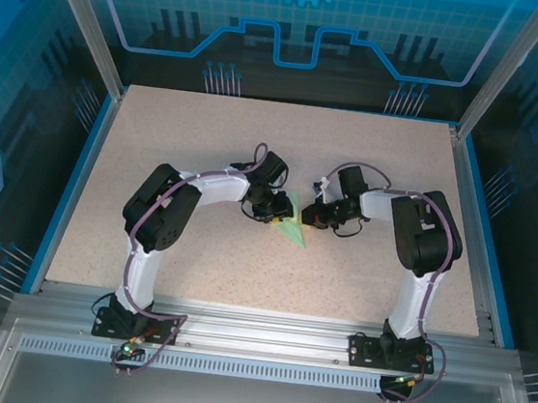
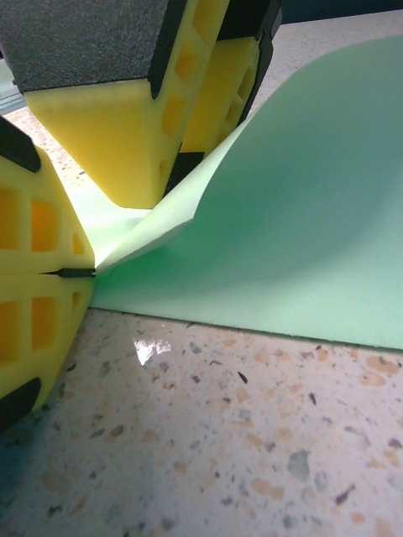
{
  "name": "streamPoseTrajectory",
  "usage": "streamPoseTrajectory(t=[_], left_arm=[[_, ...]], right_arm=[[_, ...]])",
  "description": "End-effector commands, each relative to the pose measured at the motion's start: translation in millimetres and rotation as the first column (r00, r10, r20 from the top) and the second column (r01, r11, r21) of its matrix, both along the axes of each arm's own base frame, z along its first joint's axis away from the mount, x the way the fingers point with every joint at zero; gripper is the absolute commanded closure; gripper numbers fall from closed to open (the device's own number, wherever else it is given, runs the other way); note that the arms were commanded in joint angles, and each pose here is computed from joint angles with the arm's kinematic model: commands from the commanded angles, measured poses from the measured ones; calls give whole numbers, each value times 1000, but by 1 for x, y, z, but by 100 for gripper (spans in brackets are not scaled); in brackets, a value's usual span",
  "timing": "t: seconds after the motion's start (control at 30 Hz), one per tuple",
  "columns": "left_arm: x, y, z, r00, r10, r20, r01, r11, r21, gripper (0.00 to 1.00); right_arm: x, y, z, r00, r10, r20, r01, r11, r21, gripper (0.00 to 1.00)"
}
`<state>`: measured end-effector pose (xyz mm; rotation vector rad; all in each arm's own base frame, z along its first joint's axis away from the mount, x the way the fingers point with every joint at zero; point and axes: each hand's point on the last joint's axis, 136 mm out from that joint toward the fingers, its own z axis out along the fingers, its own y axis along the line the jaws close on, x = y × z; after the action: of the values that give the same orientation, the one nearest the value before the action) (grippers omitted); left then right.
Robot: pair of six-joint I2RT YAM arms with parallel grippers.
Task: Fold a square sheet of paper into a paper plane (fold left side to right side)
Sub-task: Fourth fold the wing at the center of the table.
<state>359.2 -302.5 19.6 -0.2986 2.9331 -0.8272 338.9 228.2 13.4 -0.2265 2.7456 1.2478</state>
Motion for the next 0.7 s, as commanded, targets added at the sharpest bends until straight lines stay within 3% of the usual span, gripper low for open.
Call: streamPoseTrajectory(t=[0.0, 0.23, 0.67], left_arm=[[-5, 5, 7, 1000, 1, 8, -1, 1000, 16, 69], [0, 1, 47, 997, -21, 78, 23, 1000, -15, 69], [17, -23, 24, 999, -44, 31, 46, 997, -63, 73]], right_arm=[[-10, 0, -19, 999, 26, -41, -29, 998, -63, 100], [-15, -3, -25, 998, 26, -50, -30, 996, -83, 100], [-17, -3, -27, 998, 30, -51, -34, 995, -90, 100]])
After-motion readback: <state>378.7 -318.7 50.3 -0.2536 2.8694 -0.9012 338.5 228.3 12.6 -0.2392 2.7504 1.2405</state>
